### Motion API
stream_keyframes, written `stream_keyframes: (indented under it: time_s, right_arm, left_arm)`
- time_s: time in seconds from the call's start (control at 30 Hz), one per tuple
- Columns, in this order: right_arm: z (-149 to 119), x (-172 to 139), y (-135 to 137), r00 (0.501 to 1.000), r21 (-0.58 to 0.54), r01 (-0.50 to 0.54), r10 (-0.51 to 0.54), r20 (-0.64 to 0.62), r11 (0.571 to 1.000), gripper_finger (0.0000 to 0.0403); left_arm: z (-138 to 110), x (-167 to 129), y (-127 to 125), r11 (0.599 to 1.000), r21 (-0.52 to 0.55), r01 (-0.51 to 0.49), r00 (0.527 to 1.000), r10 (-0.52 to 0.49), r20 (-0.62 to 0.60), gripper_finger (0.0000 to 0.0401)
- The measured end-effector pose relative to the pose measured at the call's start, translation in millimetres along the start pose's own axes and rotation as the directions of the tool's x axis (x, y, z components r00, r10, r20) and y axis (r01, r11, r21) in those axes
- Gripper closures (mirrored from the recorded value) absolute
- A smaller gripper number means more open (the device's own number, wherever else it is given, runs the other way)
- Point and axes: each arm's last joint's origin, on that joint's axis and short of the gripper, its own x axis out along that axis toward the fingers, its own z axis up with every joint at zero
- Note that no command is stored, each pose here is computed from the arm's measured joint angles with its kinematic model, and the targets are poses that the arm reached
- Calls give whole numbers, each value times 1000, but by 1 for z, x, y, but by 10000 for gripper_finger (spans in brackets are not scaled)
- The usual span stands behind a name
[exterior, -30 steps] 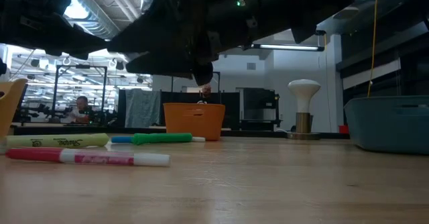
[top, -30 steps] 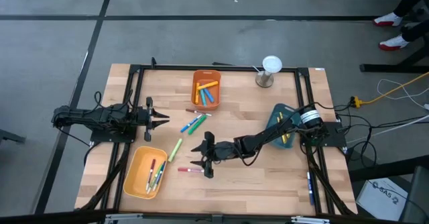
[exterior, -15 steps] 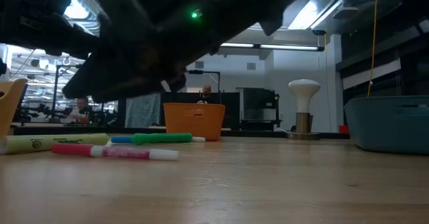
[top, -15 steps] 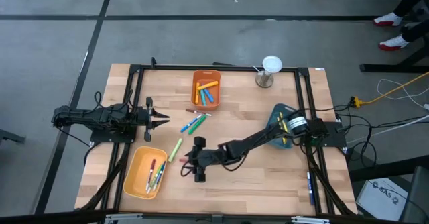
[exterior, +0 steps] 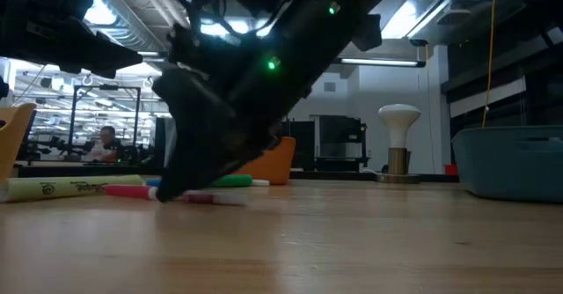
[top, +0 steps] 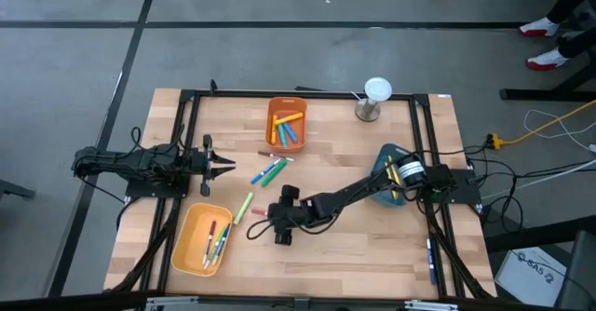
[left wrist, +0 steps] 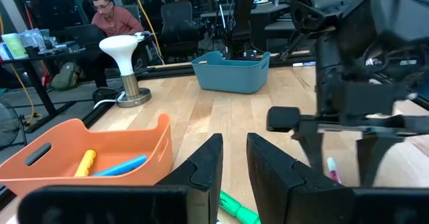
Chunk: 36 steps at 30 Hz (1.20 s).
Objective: Pick & Place Markers
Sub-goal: Put the pink marker pen into the yellow bin
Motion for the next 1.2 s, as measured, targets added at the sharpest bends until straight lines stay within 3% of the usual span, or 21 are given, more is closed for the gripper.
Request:
stream_keyframes:
  time_s: [0.2,0.3,0.73,1.2]
  right_arm:
    - [0,5,-15,999,73,28,-25,-35,997,174]
    - [1,7,-20,999,94,-7,11,-47,996,192]
    - [3,8,-23,995,110,-76,83,-58,991,375]
    - [5,8,-21,991,123,-122,127,-35,985,374]
  left_arm:
    - [0,0,0,1000,0,0,1000,0,0,339]
    - [0,0,0,1000,0,0,1000,0,0,340]
    - [0,0,0,1000,0,0,1000,0,0,335]
    - [0,0,0,1000,0,0,1000,0,0,340]
